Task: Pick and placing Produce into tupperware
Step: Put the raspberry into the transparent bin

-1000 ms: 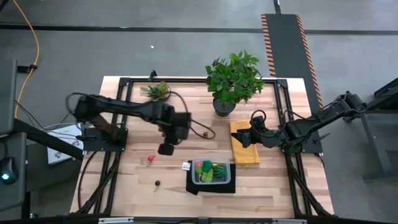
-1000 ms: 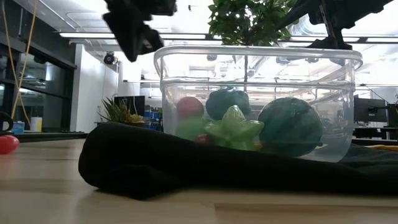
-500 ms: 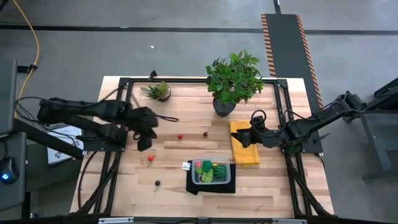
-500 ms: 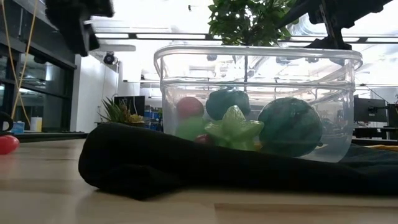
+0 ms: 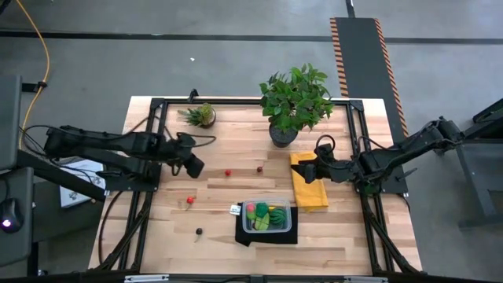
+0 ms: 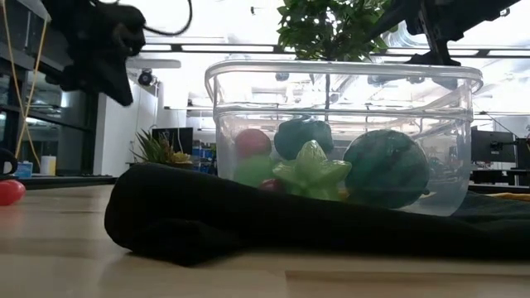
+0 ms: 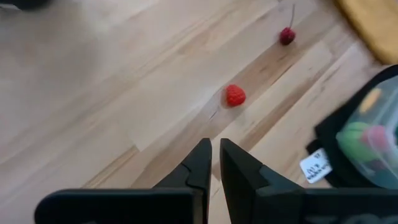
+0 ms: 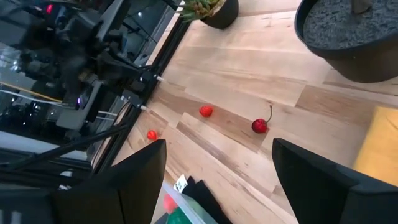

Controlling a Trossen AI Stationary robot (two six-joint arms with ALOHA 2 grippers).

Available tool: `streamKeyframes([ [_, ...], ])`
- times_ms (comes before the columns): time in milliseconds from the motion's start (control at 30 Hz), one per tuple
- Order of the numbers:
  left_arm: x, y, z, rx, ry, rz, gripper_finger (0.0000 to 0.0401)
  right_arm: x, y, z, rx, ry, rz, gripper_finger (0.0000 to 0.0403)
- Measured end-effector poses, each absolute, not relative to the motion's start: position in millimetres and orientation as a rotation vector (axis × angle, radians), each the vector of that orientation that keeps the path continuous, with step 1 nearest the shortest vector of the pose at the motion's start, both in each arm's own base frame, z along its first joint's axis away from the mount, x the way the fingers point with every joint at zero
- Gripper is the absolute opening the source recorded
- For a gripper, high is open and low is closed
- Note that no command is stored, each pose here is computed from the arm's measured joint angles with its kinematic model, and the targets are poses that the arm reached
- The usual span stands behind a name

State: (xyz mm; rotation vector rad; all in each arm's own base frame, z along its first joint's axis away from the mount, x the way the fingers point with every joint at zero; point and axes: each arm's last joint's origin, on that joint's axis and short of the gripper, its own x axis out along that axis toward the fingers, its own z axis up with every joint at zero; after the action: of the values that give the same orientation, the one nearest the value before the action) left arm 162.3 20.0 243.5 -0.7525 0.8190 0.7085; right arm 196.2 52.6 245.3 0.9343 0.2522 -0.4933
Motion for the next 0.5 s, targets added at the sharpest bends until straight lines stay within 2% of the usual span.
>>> streamKeyframes([
  [300, 205, 24, 214, -0.785, 0.806, 0.716, 0.0029, 198, 50, 246, 0.905, 0.295, -0.438, 0.0282],
  [500, 225, 25, 202, -0.9, 0.801, 0.761, 0.0091, 199, 51, 246, 0.897, 0.331, -0.395, 0.0282],
])
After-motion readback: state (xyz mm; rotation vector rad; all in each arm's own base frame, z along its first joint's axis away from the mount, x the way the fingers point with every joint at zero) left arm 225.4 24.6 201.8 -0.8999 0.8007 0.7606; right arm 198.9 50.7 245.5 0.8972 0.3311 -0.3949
